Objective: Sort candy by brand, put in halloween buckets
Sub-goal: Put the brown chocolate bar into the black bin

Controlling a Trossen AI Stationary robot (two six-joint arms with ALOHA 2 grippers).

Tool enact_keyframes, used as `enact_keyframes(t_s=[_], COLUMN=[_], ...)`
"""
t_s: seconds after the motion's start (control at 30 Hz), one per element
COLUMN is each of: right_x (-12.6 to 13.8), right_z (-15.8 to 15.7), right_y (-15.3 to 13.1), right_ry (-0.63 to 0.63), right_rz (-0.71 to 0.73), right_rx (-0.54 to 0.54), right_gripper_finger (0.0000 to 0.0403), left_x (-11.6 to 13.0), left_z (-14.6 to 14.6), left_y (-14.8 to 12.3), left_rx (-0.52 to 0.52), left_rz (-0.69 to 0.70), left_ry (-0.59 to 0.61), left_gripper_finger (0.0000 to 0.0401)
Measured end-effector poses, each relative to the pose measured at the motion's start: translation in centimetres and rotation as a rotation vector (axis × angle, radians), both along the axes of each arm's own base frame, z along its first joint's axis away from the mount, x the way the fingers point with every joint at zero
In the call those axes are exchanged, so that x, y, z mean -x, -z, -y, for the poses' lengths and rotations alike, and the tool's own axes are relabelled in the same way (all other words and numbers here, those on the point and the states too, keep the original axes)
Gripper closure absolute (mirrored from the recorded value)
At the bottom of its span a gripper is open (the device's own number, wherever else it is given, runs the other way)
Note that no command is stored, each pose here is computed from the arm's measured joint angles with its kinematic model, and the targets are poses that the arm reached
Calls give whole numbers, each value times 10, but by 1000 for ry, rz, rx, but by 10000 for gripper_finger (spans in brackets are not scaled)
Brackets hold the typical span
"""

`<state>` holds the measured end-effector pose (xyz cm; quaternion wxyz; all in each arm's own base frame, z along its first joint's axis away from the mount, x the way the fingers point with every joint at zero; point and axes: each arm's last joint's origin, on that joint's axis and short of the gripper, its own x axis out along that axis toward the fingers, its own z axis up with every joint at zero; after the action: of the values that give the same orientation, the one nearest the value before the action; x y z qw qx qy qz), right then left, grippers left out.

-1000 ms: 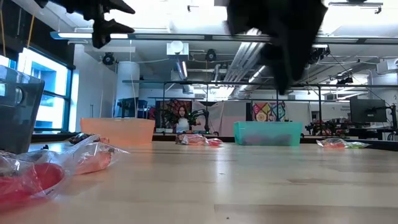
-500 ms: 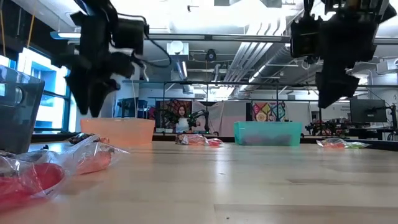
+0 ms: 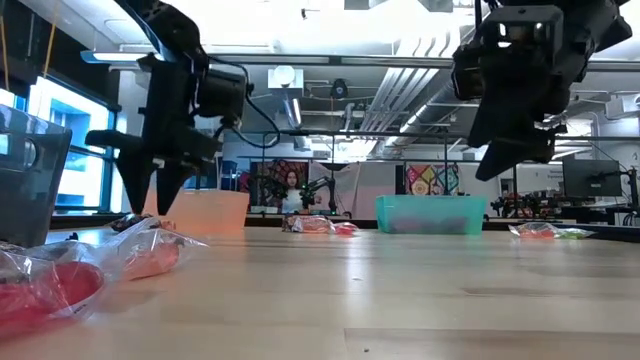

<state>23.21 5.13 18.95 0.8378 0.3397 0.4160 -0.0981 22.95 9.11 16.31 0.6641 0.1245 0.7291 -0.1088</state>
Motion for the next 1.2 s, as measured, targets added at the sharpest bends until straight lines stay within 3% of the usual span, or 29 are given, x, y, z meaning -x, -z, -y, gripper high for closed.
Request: enact_keyframes(t_s=[0.17,0.43,0.7,0.83,1.03,1.2], right_x=[0,0,0,0,0,0], right_z=[2,2,2,2,2,2], right_y=[0,0,0,0,0,0], right_ry=[62,80,83,93,93,89], right_rz=[5,4,4,7,7,7], right_rx=[16,3,6,18,19,22], right_gripper_finger=[161,161,161,161,161,161], left_x=[-2,0,1,2,2,0], left_z=[-10,-14,-14,-13,-11,-10], left_y=[10,13,13,13,12,-5], left_rx=[-69,-18,-39,-43,10,62], left_rz=[-41,-35,-51,-55,-52,-52], left_ry=[20,-55,-161,-187,-259,-300], left_gripper_finger=[213,213,216,255,377,390])
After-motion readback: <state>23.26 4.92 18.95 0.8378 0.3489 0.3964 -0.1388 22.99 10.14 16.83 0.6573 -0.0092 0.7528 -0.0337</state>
